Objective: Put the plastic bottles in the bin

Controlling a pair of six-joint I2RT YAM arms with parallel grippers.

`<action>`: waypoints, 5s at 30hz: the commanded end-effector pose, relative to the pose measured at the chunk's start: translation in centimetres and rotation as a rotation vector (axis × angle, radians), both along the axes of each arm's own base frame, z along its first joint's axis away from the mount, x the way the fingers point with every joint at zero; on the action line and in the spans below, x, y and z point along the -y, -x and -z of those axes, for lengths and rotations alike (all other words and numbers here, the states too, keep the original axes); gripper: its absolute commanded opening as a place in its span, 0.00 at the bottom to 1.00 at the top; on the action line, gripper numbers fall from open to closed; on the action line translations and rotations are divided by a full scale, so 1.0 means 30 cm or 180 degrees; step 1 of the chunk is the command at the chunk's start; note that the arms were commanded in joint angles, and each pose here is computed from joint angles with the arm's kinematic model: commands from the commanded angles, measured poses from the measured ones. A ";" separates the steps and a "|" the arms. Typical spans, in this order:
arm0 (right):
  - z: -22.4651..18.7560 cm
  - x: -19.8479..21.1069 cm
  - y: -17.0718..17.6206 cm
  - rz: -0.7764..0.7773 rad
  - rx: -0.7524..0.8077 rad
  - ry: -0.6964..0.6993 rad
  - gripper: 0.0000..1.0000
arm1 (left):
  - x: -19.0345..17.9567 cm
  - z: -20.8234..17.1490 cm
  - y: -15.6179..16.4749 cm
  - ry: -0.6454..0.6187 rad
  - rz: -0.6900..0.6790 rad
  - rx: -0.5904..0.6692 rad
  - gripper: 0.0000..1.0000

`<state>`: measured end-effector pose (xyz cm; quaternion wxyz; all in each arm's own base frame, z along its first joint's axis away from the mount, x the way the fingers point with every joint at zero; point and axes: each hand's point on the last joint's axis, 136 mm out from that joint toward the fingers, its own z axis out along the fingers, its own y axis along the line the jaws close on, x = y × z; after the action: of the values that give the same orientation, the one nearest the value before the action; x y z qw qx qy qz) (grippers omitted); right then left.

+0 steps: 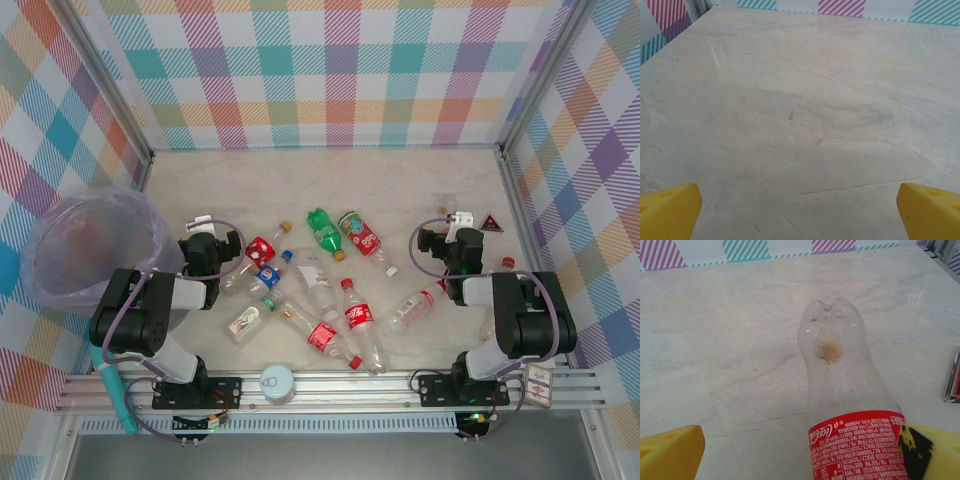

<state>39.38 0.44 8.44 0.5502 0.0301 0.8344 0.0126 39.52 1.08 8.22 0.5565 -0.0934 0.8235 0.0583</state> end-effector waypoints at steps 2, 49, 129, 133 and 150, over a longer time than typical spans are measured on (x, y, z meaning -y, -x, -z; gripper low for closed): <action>-0.022 -0.017 -0.011 -0.0080 0.0089 -0.0010 0.99 | 0.009 -0.010 0.001 -0.0009 0.0032 0.0068 1.00; -0.276 0.300 0.521 0.1980 -0.2260 -0.0745 0.99 | 0.706 -0.373 0.039 0.1438 0.1174 -0.1268 1.00; -0.314 0.272 0.409 0.1284 -0.1780 -0.1865 0.65 | 0.869 -0.415 0.063 0.2602 0.1330 -0.1190 1.00; -0.329 0.286 0.432 0.1348 -0.1823 -0.1730 0.65 | 0.866 -0.407 0.066 0.2562 0.1323 -0.1182 1.00; -0.070 0.256 0.439 0.1419 -0.2484 -0.1807 0.94 | 0.870 -0.410 0.106 0.2452 0.1407 -0.1169 1.00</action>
<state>26.56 -7.70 12.22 0.1781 0.3502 0.9129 0.1108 36.92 -24.63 19.04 0.3078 -0.1233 0.8775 -0.3464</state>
